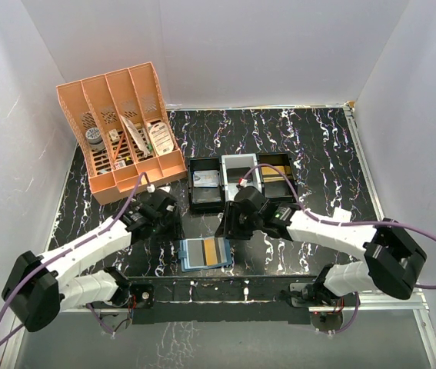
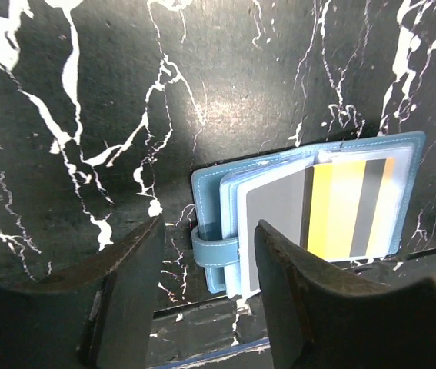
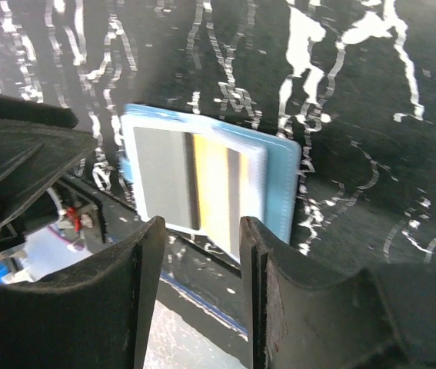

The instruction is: Take the credit cards out of the card holder

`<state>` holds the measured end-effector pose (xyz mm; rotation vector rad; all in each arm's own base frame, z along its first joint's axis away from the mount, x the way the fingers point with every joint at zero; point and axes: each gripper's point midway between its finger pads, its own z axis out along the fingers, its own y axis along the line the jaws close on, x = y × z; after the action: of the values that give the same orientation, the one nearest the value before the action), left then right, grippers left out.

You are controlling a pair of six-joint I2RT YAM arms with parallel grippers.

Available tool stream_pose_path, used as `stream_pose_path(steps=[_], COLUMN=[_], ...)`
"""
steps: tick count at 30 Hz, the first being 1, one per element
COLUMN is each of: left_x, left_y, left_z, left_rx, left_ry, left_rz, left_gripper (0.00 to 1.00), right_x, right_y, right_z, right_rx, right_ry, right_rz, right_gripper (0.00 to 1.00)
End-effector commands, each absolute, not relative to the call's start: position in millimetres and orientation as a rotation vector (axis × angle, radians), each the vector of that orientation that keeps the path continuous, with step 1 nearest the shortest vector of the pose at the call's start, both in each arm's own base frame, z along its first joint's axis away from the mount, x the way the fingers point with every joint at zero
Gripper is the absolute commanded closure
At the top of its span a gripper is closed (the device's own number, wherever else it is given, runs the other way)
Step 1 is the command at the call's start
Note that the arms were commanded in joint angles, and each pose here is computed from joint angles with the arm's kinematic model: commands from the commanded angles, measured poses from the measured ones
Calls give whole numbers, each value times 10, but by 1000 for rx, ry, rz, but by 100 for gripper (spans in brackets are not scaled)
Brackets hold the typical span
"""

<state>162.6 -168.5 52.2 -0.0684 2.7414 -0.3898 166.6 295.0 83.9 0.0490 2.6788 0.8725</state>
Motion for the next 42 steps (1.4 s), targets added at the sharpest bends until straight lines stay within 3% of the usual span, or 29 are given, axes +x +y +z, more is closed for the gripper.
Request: stream_pose_path(steps=[1, 6, 10, 20, 26, 31, 42], left_x=[1753, 1740, 1604, 1439, 1350, 1287, 1300], left_y=[-1638, -2016, -2220, -2099, -1969, -1907, -1857], left_z=[813, 950, 793, 313, 153, 82, 69], left_rx=[-107, 46, 155, 207, 198, 190, 186], left_ry=[2642, 2588, 2664, 2848, 2909, 2928, 2934], left_rz=[-376, -655, -787, -663, -581, -561, -513], left_gripper=[50, 50, 56, 71, 75, 76, 76], right_x=[1698, 1603, 1562, 1436, 1419, 1361, 1355], right_y=[3265, 3548, 3665, 3586, 3428, 3493, 3588], right_z=[1140, 1111, 977, 467, 239, 246, 460], right_rx=[-35, -106, -118, -53, 4, 2, 26], right_ry=[2552, 2569, 2610, 2771, 2847, 2833, 2747], right_rz=[1119, 1286, 1314, 1232, 1086, 1193, 1393], right_gripper=[60, 66, 68, 69, 67, 67, 87])
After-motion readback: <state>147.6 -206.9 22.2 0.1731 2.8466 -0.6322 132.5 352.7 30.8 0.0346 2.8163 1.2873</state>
